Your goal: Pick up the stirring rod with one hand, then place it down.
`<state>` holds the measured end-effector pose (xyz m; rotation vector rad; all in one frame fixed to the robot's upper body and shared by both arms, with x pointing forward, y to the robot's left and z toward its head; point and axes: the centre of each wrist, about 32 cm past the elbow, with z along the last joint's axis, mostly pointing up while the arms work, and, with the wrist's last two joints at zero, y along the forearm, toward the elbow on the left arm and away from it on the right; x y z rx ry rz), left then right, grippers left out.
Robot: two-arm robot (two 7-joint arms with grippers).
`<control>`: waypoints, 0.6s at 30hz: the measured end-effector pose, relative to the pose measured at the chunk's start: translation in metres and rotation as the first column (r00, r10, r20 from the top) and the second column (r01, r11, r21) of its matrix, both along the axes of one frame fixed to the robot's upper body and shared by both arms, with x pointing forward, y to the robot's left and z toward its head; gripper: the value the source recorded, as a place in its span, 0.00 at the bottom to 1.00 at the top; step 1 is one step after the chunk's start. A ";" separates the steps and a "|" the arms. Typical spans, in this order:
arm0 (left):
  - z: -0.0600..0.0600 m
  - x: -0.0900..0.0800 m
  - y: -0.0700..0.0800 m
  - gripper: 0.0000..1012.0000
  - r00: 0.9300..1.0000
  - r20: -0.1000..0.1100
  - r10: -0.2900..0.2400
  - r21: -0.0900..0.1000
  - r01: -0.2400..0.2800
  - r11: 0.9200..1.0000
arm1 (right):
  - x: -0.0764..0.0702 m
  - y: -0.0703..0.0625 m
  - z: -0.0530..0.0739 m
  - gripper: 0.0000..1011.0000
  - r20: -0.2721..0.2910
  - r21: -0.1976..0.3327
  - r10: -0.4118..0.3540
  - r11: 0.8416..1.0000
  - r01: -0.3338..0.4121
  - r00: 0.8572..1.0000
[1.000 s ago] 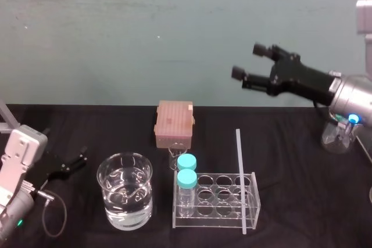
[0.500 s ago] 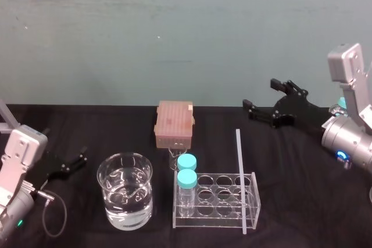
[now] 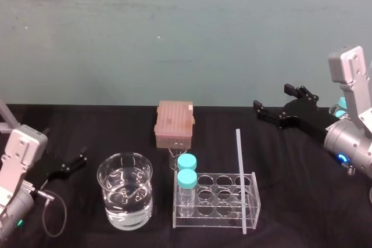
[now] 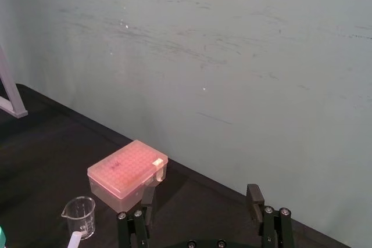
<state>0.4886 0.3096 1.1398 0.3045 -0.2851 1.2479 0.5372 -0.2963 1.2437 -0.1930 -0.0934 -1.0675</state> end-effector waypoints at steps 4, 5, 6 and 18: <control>0.000 0.000 0.000 0.99 1.000 0.000 0.000 0.000 0.000 1.000 | 0.000 0.000 -0.001 0.99 0.002 -0.003 0.002 1.000 -0.002 1.000; 0.000 0.000 0.000 0.99 1.000 0.000 0.000 0.000 0.000 1.000 | 0.000 0.000 -0.001 0.99 0.002 -0.004 0.002 1.000 -0.002 1.000; 0.000 0.000 0.000 0.99 1.000 0.000 0.000 0.000 0.000 1.000 | 0.000 0.000 -0.001 0.99 0.003 -0.004 0.002 1.000 -0.002 1.000; 0.000 0.000 0.000 0.99 1.000 0.000 0.000 0.000 0.000 1.000 | -0.001 0.001 -0.002 0.99 0.006 -0.009 0.001 1.000 -0.001 1.000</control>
